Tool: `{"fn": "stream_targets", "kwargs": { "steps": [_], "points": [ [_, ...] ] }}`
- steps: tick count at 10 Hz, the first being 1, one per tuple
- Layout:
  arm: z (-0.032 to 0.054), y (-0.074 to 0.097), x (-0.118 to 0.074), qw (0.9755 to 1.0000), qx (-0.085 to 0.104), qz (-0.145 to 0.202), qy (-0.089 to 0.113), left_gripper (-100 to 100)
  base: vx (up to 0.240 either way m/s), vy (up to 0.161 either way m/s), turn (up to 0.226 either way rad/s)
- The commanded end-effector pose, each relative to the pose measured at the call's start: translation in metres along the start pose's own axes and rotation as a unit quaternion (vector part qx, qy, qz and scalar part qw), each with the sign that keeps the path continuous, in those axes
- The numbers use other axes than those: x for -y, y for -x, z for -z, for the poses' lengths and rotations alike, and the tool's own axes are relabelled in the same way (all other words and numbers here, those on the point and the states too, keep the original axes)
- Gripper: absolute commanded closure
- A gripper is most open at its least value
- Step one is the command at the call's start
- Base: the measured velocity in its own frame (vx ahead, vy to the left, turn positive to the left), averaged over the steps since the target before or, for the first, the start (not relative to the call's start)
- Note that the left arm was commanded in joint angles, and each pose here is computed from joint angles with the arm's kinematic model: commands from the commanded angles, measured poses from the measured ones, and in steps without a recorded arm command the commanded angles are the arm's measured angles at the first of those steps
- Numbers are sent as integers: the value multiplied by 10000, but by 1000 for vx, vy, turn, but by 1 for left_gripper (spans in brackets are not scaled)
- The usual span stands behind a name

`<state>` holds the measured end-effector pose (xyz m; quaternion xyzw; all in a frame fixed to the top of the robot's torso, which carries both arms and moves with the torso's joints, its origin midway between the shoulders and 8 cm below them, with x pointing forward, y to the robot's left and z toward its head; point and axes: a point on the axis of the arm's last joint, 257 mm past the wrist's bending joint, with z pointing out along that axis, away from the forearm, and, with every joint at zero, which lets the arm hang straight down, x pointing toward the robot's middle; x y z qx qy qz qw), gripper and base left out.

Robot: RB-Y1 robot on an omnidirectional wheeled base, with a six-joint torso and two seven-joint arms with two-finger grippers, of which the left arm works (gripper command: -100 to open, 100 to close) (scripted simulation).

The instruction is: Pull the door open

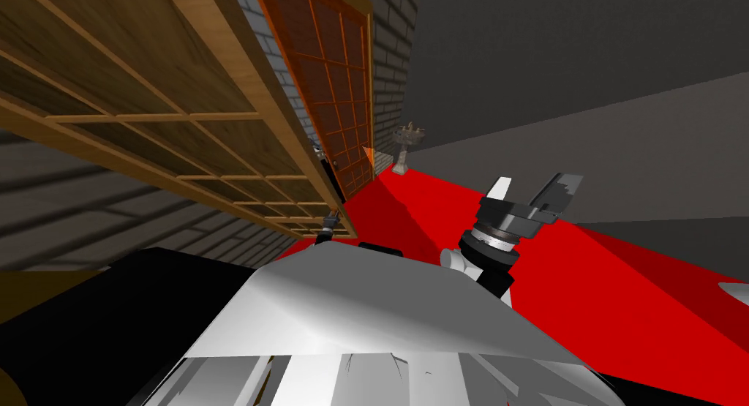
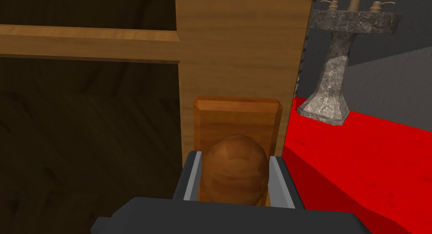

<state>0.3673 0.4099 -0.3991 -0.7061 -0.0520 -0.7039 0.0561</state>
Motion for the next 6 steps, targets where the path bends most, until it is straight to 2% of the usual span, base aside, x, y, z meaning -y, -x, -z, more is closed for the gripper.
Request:
{"fn": "stream_targets", "kwargs": {
  "steps": [1, 4, 5, 6],
  "points": [
    [63, 5, -24, 9999, -3, 17, 124, 100, -187, 18, -76],
    [150, -8, -40, 9995, -14, 26, 323, 100, -179, 44, -79],
    [142, 26, -41, 9996, 30, 21, 281, 100, -81, 16, -25],
    [216, 35, -43, 9993, 34, 25, 378, 100, -152, 28, -139]
  ]
}}
